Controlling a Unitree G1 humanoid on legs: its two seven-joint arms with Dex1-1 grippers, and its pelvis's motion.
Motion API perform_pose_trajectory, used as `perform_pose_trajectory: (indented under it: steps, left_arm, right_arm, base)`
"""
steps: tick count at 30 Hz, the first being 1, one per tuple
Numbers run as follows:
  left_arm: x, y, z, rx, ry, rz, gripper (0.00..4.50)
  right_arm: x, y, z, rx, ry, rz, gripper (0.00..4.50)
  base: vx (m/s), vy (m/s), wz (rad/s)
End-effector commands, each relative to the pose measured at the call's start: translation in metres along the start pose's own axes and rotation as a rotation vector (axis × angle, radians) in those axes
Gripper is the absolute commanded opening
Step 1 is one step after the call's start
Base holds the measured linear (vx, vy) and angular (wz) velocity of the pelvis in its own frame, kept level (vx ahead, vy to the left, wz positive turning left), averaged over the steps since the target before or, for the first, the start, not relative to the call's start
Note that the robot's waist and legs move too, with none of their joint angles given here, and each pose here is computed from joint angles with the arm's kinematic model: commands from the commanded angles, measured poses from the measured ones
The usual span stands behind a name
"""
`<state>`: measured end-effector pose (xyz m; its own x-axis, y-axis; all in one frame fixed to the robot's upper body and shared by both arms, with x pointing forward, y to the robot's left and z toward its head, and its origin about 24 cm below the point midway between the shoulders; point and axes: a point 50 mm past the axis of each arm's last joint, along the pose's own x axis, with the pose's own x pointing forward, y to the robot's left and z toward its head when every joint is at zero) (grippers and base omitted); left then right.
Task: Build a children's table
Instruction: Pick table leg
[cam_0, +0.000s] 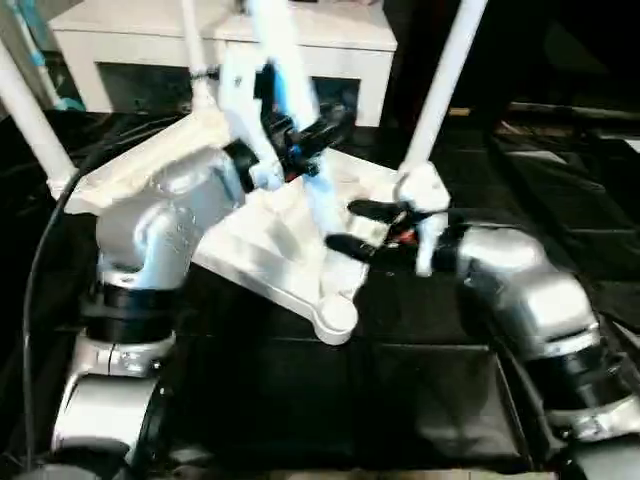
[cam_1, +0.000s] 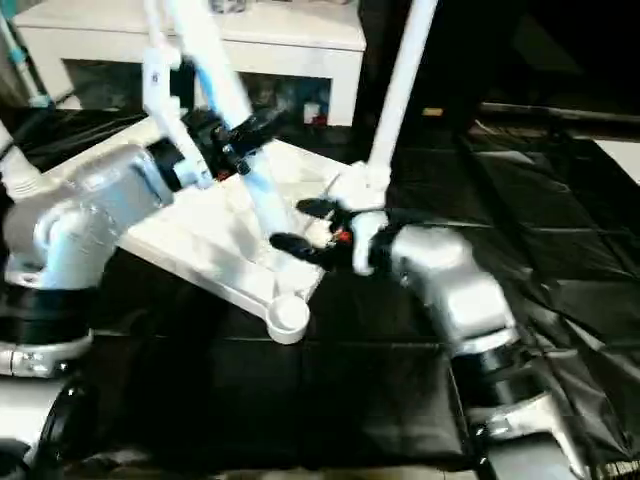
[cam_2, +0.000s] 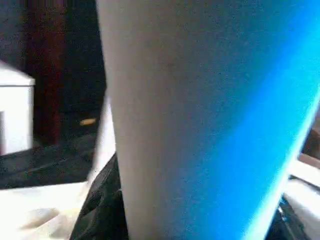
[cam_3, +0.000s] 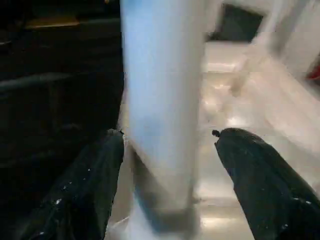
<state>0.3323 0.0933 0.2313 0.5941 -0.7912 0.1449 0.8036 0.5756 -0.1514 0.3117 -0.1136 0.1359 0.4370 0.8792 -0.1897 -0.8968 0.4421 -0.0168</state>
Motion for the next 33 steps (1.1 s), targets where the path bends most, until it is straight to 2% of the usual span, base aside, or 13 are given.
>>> perform_pose_trajectory:
  steps: [1,7,21,31,33]
  left_arm:
    - [0.002,-0.010,0.011,0.036,-0.007,-0.074,1.58]
    - [0.002,-0.018,0.015,0.049,0.013,-0.159,1.57]
    - [0.006,-0.037,0.011,0.072,0.085,-0.291,1.57]
    - [0.006,-0.039,0.009,0.086,0.105,-0.307,1.57]
    - [0.006,-0.041,0.010,0.083,0.103,-0.314,1.57]
  right_arm:
    - [-0.006,0.002,0.008,0.018,0.002,0.075,3.29]
    - [-0.014,0.007,0.001,0.074,0.079,0.189,3.29]
    - [-0.005,0.014,-0.006,0.060,0.118,0.202,3.29]
    - [-0.005,0.016,-0.011,0.064,0.137,0.210,3.29]
    - [-0.005,0.017,-0.012,0.066,0.142,0.212,3.02]
  base:
    - [0.000,0.000,0.00]
    - [0.000,0.000,0.00]
    - [0.000,0.000,0.00]
    - [0.000,0.000,0.00]
    - [0.000,0.000,0.00]
